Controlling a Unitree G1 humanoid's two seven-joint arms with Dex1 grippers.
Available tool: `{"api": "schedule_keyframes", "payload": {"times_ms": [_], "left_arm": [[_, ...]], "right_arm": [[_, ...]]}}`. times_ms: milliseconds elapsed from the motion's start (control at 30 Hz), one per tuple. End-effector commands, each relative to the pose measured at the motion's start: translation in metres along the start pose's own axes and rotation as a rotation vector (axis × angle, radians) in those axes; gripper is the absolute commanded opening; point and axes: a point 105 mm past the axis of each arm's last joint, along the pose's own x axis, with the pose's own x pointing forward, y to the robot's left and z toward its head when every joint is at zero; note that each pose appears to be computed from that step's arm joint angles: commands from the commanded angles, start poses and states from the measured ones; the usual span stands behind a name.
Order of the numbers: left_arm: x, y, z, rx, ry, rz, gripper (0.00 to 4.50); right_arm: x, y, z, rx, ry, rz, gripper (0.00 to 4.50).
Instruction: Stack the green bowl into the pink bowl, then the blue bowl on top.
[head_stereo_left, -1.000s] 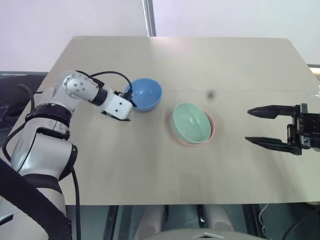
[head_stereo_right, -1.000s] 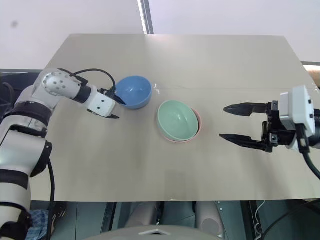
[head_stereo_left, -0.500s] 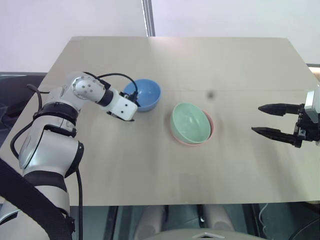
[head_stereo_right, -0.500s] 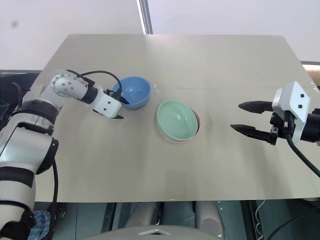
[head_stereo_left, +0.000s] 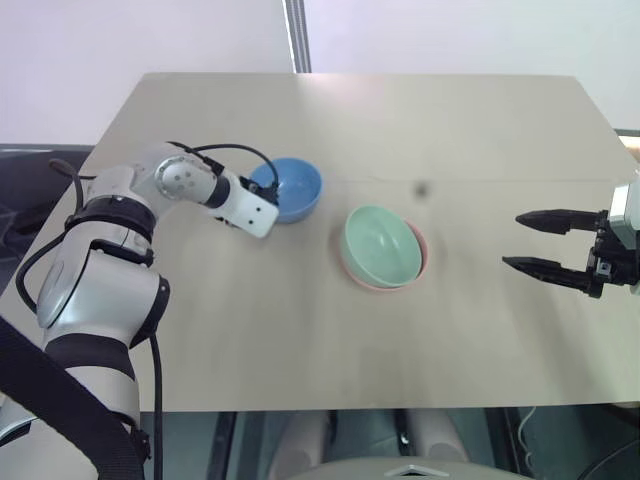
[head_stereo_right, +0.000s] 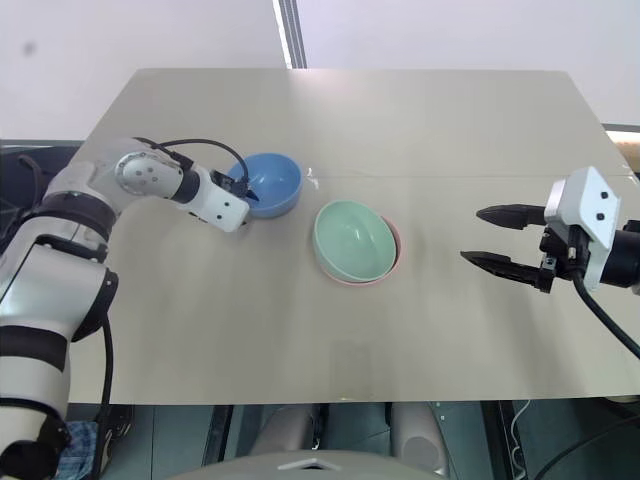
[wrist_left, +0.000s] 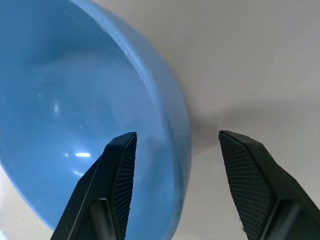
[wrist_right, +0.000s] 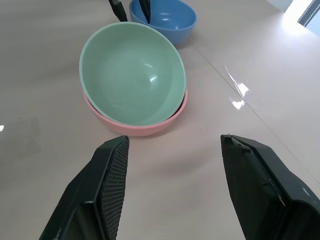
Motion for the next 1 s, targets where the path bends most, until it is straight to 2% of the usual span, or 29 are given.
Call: {"api": "schedule_keyframes", "payload": {"times_ms": [33,67,200,233,367,500,633,767,1000], "left_arm": [[-0.008,0.011,-0.001,0.012,0.005,0.039,2.26],[-0.008,0.011,0.0,0.012,0.002,0.037,2.09],[-0.009,0.011,0.001,0.013,-0.003,0.035,0.32],[-0.009,0.011,0.001,0.014,-0.004,0.034,0.04],[-0.01,0.006,0.009,0.039,-0.06,0.0,0.04],[-0.014,0.015,0.02,0.089,-0.114,0.026,0.04],[-0.019,0.033,0.039,0.165,-0.19,0.086,0.04],[-0.035,0.068,0.072,0.323,-0.277,0.179,0.04],[-0.062,0.101,0.107,0.53,-0.315,0.247,0.04]], "right_arm": [[-0.004,0.0,0.011,-0.057,-0.021,-0.017,3.24],[-0.004,0.0,0.011,-0.058,-0.022,-0.017,3.24],[-0.005,0.0,0.011,-0.059,-0.022,-0.016,3.24],[-0.005,0.0,0.011,-0.059,-0.022,-0.016,3.24],[-0.005,0.002,0.012,-0.058,-0.031,-0.004,3.24],[-0.008,0.001,0.012,-0.051,-0.039,-0.008,3.24],[-0.012,0.0,0.013,-0.05,-0.042,-0.015,3.24],[-0.02,0.0,0.017,-0.042,-0.076,-0.01,3.24],[-0.032,0.004,0.023,-0.043,-0.127,-0.016,3.24]]}}
